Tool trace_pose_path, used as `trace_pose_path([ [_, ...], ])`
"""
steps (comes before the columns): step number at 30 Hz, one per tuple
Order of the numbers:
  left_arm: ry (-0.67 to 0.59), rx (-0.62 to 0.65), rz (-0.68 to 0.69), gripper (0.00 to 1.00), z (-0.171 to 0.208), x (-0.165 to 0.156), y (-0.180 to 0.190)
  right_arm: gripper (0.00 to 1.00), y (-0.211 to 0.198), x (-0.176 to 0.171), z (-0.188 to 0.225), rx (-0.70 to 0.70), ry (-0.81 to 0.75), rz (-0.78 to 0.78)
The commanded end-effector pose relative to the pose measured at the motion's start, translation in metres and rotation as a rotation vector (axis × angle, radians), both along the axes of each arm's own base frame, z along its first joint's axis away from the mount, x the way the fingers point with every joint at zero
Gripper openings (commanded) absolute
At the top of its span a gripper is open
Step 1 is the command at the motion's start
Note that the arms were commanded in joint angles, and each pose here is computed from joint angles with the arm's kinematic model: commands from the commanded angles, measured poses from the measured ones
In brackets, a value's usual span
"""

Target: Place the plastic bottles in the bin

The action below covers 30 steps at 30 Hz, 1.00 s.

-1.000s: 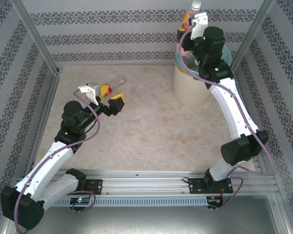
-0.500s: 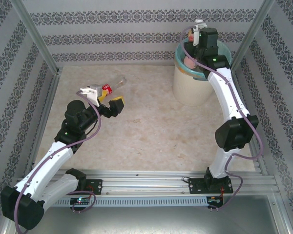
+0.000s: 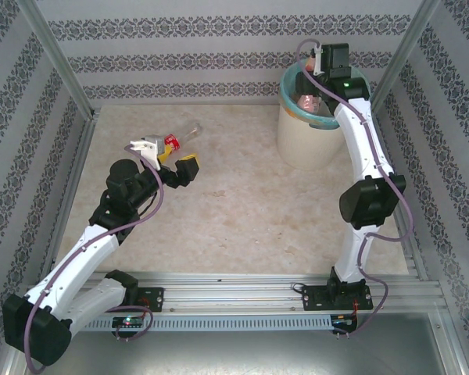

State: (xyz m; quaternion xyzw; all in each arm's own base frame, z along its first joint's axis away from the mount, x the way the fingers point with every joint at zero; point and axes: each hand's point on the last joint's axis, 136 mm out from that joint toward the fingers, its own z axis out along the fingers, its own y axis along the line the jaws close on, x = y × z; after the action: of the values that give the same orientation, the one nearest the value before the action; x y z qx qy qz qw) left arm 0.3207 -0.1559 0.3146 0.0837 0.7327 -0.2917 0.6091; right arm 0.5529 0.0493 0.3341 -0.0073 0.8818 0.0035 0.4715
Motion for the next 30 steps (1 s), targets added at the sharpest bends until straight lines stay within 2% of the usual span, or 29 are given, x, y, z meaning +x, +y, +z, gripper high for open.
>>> trace_pose_path([
  [1, -0.007, -0.014, 0.009, 0.99, 0.009, -0.001, 0.001, 0.77, 0.005, -0.009, 0.029, -0.013, -0.037, -0.005],
  [7, -0.004, -0.024, 0.014, 0.99, 0.008, -0.001, 0.001, 0.85, 0.013, -0.016, 0.1, -0.101, -0.21, -0.011],
  [11, 0.001, -0.023, 0.014, 0.99, 0.005, -0.002, 0.001, 0.82, 0.008, -0.01, 0.111, -0.143, -0.249, -0.025],
  [16, 0.007, -0.019, 0.021, 0.99, 0.002, -0.002, 0.003, 0.64, 0.025, 0.011, 0.078, -0.109, -0.195, 0.058],
  [22, 0.016, -0.033, 0.021, 0.99, -0.001, -0.002, 0.003, 0.52, 0.051, 0.042, 0.023, -0.058, -0.111, 0.164],
  [25, 0.023, -0.032, 0.023, 0.99, -0.003, -0.003, 0.004, 0.48, 0.046, 0.051, 0.0, -0.057, -0.058, 0.147],
  [30, 0.027, -0.026, 0.04, 0.99, -0.007, -0.008, 0.008, 0.46, 0.014, 0.041, -0.012, -0.039, 0.014, 0.03],
])
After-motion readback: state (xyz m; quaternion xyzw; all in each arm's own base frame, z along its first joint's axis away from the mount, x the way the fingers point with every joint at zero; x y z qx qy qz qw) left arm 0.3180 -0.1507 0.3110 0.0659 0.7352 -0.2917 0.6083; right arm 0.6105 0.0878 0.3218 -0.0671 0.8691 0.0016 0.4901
